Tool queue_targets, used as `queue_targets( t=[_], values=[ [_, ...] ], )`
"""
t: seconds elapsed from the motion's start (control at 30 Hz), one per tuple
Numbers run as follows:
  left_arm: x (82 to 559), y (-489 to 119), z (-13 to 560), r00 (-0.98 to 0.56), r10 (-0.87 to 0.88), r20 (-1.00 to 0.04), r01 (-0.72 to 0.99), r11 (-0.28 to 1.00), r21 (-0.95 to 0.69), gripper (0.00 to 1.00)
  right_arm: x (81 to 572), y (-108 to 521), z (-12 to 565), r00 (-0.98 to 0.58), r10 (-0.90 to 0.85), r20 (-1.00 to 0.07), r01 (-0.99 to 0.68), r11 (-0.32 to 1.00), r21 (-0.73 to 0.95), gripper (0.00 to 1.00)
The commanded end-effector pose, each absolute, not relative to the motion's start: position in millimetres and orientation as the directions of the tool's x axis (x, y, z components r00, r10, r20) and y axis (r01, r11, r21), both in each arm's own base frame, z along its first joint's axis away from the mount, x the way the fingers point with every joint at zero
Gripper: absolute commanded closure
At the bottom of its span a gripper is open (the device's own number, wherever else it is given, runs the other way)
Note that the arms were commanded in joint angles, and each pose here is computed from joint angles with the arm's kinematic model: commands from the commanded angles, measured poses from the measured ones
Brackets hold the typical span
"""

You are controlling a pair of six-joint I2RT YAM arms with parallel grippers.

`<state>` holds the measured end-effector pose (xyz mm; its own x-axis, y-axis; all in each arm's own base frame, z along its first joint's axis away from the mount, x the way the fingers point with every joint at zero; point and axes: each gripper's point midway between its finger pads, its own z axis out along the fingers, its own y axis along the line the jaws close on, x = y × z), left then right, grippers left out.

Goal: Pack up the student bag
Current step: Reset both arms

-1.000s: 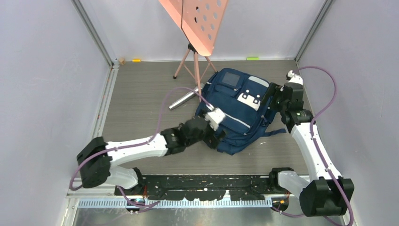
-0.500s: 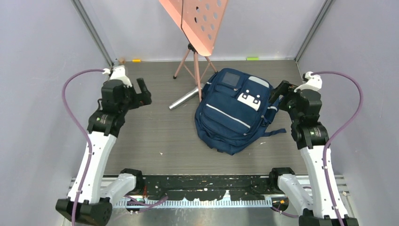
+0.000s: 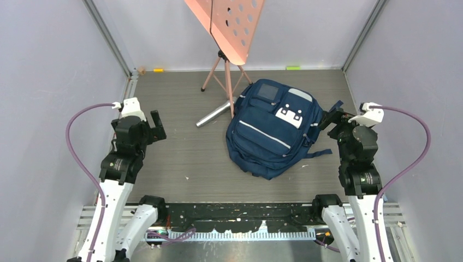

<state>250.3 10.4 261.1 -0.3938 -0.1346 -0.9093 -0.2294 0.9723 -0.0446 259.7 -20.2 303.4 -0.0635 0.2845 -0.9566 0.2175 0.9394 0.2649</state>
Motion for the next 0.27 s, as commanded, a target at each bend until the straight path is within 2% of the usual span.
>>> queue_targets(
  t=[0.0, 0.23],
  values=[
    [251.5, 16.9, 261.0, -0.390, -0.117, -0.913, -0.253, 0.967, -0.016, 0.00, 260.6, -25.2, 309.0, -0.012, 0.286, -0.958, 0.234, 0.932, 0.276, 0.11],
    [252.1, 12.2, 260.3, -0.395, -0.116, -0.911, -0.228, 0.973, -0.025, 0.00, 259.9, -26.1, 309.1, -0.012, 0.284, -0.959, 0.238, 0.932, 0.273, 0.11]
  ],
)
